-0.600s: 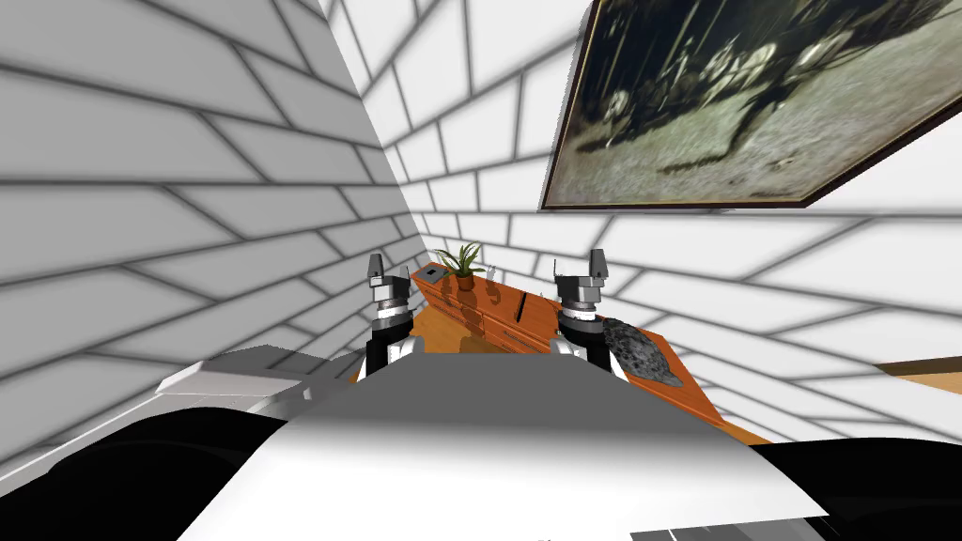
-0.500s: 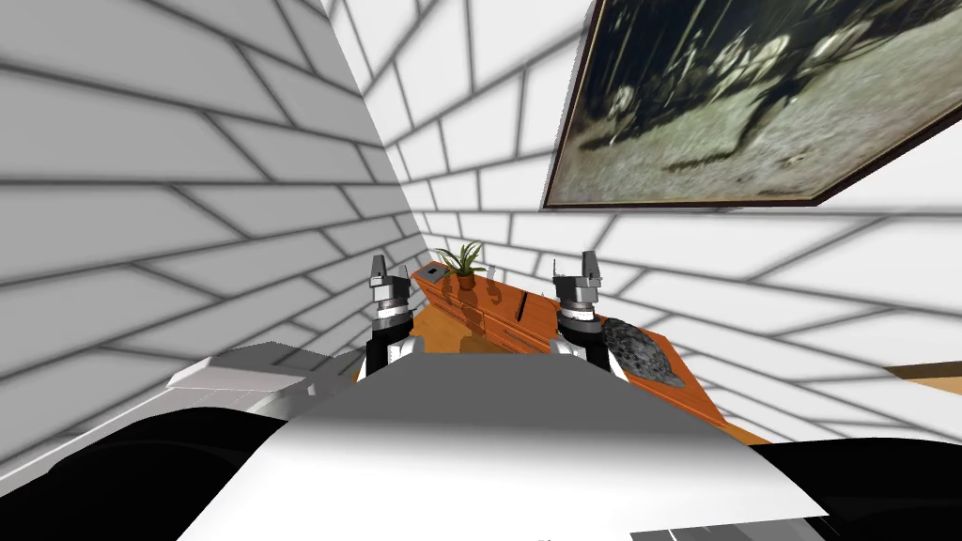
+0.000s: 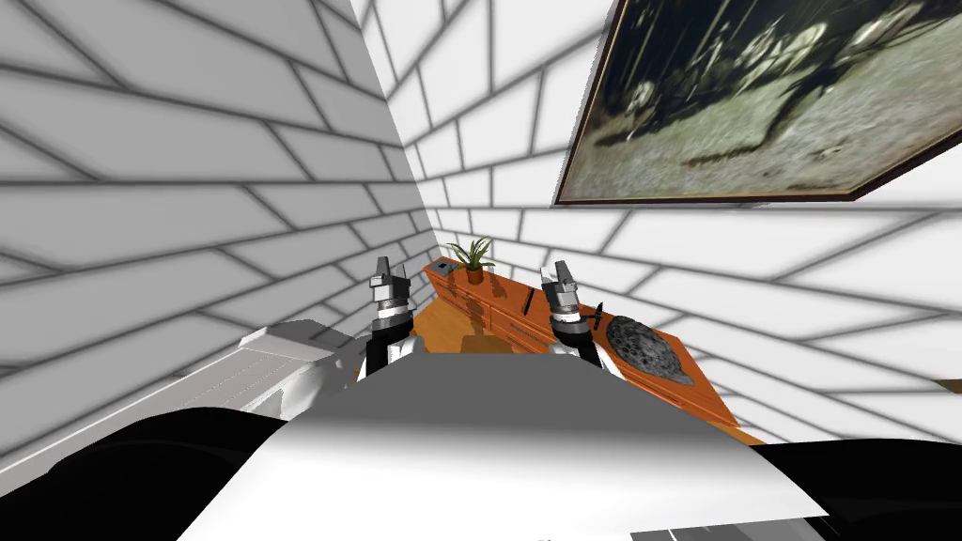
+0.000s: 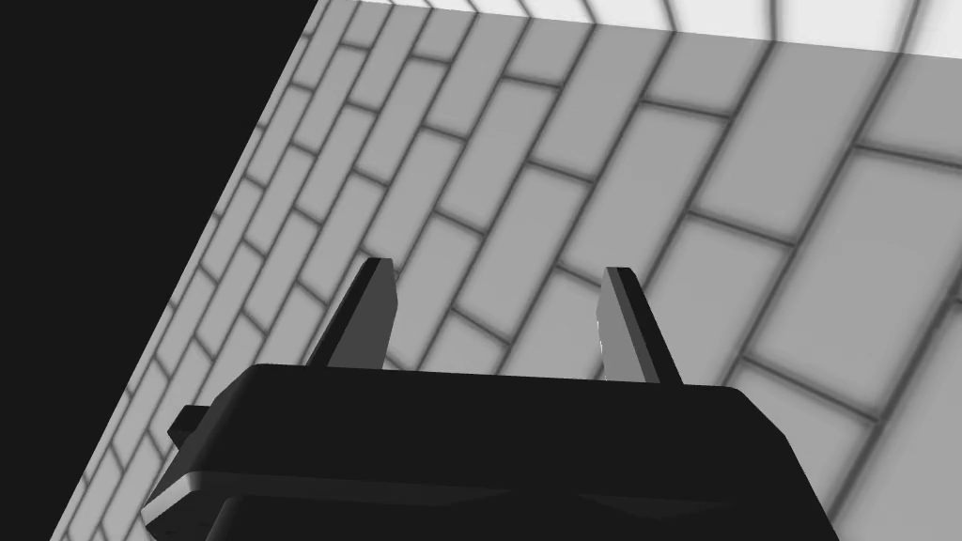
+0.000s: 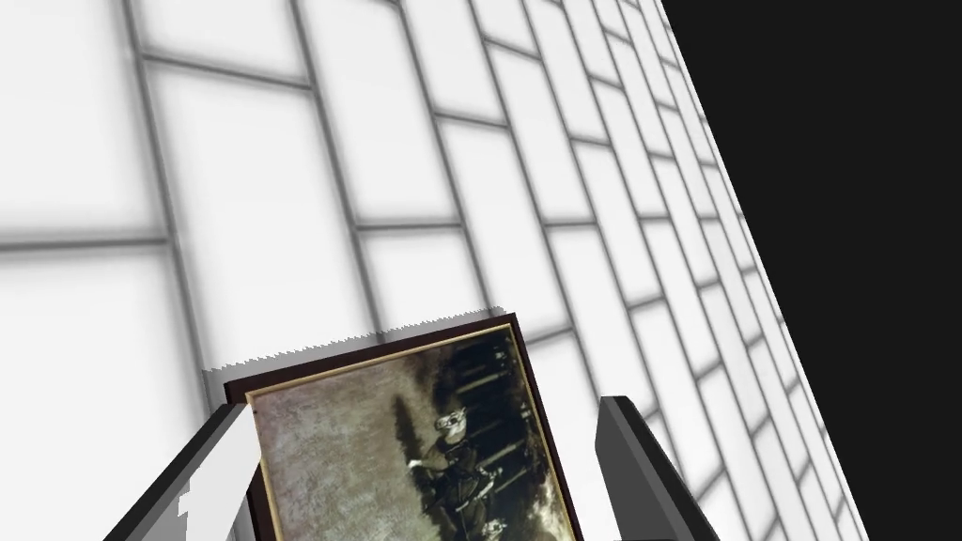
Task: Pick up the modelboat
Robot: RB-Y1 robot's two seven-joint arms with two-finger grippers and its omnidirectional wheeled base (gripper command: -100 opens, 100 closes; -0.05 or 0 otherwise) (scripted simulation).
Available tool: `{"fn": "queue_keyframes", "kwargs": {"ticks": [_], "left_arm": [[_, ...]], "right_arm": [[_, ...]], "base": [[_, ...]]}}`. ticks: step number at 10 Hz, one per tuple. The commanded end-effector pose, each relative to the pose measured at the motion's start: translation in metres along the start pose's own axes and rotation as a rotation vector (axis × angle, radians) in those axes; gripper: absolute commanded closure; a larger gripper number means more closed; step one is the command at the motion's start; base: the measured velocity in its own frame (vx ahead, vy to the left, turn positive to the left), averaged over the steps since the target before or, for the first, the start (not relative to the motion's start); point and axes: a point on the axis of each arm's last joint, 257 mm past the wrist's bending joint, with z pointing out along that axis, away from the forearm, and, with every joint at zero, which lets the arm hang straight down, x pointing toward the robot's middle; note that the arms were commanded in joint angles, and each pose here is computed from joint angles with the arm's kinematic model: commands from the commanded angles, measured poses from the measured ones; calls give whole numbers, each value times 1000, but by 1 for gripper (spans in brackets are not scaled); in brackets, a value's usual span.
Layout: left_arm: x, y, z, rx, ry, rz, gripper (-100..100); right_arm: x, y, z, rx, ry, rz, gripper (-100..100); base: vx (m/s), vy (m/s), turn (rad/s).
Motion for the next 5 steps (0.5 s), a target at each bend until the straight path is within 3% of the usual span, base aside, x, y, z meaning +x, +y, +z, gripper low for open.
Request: {"fn": "queue_keyframes", "kwargs": {"ticks": [1, 3, 4, 5], "left_arm": [[0, 0, 0, 0, 0, 0, 0], [0, 0, 0, 0, 0, 0, 0], [0, 0, 0, 0, 0, 0, 0], [0, 0, 0, 0, 0, 0, 0]], "right_arm": [[21, -18, -10, 35, 72, -45, -100], [47, -45, -27, 88, 175, -111, -100], [47, -45, -27, 88, 179, -112, -100], [60, -60, -39, 117, 239, -151, -100]], "base": [[-125, 92, 186], [-115, 101, 215], [-77, 70, 61], [-48, 53, 159]]}}
